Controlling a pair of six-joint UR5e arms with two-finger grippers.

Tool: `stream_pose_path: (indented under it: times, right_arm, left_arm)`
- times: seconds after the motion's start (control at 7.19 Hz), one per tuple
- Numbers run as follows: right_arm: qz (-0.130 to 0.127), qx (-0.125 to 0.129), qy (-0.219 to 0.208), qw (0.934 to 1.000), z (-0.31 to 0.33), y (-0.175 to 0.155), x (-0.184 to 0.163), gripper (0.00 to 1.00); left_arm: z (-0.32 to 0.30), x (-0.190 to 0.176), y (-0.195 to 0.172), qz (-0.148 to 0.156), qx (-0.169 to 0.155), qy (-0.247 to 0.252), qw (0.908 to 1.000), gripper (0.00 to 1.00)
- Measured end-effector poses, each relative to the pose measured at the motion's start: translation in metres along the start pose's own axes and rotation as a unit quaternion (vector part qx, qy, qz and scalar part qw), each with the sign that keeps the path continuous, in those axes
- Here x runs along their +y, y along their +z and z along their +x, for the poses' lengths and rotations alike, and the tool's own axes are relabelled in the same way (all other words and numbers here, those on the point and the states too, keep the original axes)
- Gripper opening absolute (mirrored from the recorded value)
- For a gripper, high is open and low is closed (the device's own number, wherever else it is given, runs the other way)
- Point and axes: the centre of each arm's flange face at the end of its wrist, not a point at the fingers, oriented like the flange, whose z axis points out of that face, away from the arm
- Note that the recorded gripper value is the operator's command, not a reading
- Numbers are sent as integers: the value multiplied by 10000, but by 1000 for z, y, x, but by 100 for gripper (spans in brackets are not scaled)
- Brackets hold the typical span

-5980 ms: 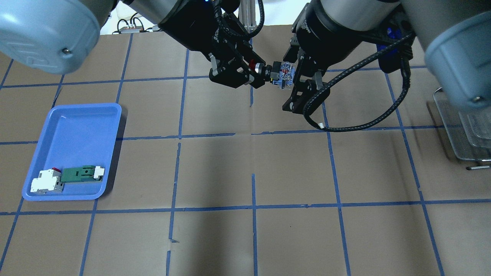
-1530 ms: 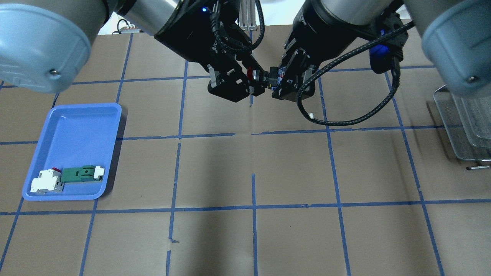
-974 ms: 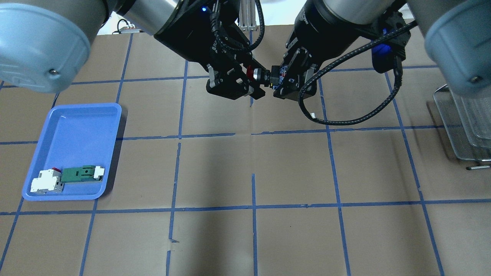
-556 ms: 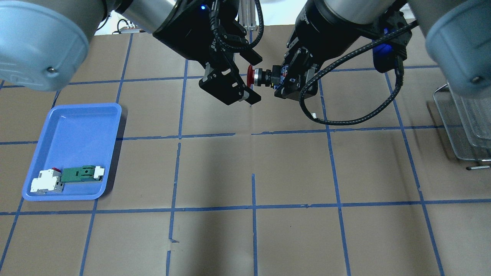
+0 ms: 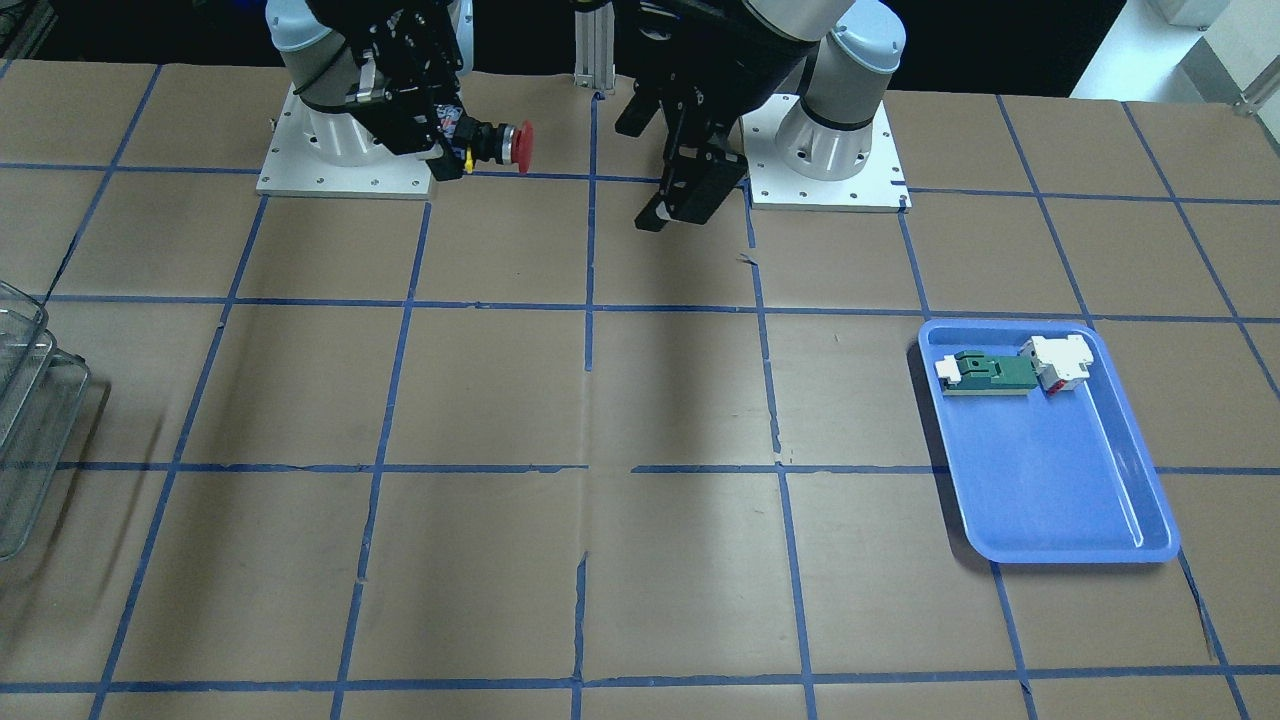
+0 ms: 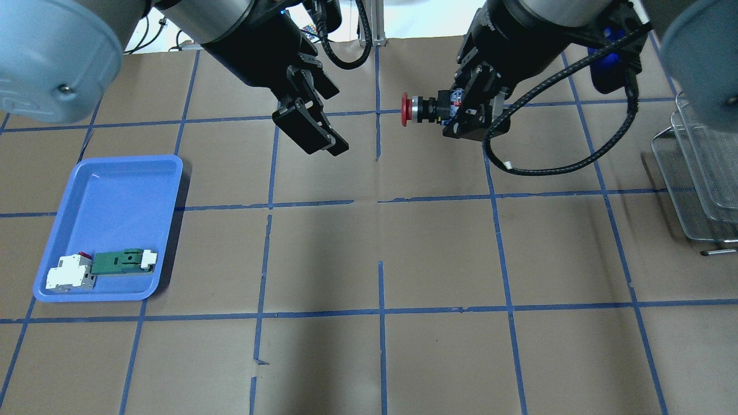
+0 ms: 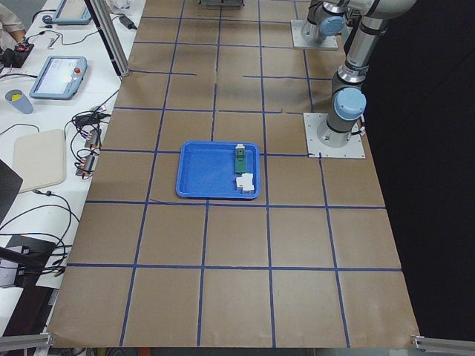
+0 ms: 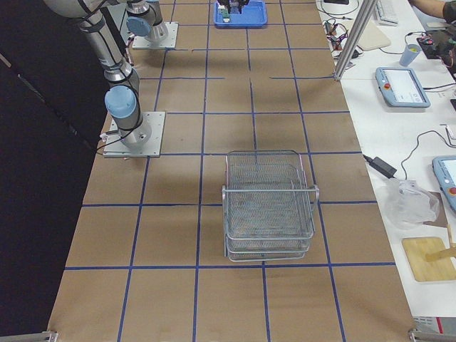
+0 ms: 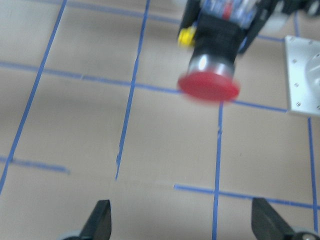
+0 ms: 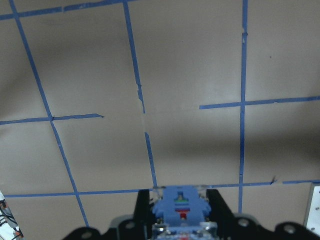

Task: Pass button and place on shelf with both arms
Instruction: 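Open the left gripper and pull it back while the right gripper lifts the button away, then carry the button to the mesh basket with the right gripper and release it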

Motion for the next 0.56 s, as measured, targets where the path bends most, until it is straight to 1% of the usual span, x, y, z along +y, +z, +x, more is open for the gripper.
stream_pose_path:
  times: [0.14,0.28,0.42,0.56]
  right_arm:
    - [119,-33,-242,9996,-13,-4,-26,0]
    - [235,-6,-575,9981,-27,-9,-64,0]
    - [361,52,-970,9946,-41,-16,-114,0]
    - [450,104,-1345,9898,-52,-25,-168,0]
  left_arm:
    - [-7,11,-1,-494,-169,-327,9981,100]
    - [-13,26,-6,-944,-380,-659,9926,100]
    - [-21,44,-16,-1259,-599,-968,9855,100]
    - [-27,59,-27,-1464,-814,-1310,9771,100]
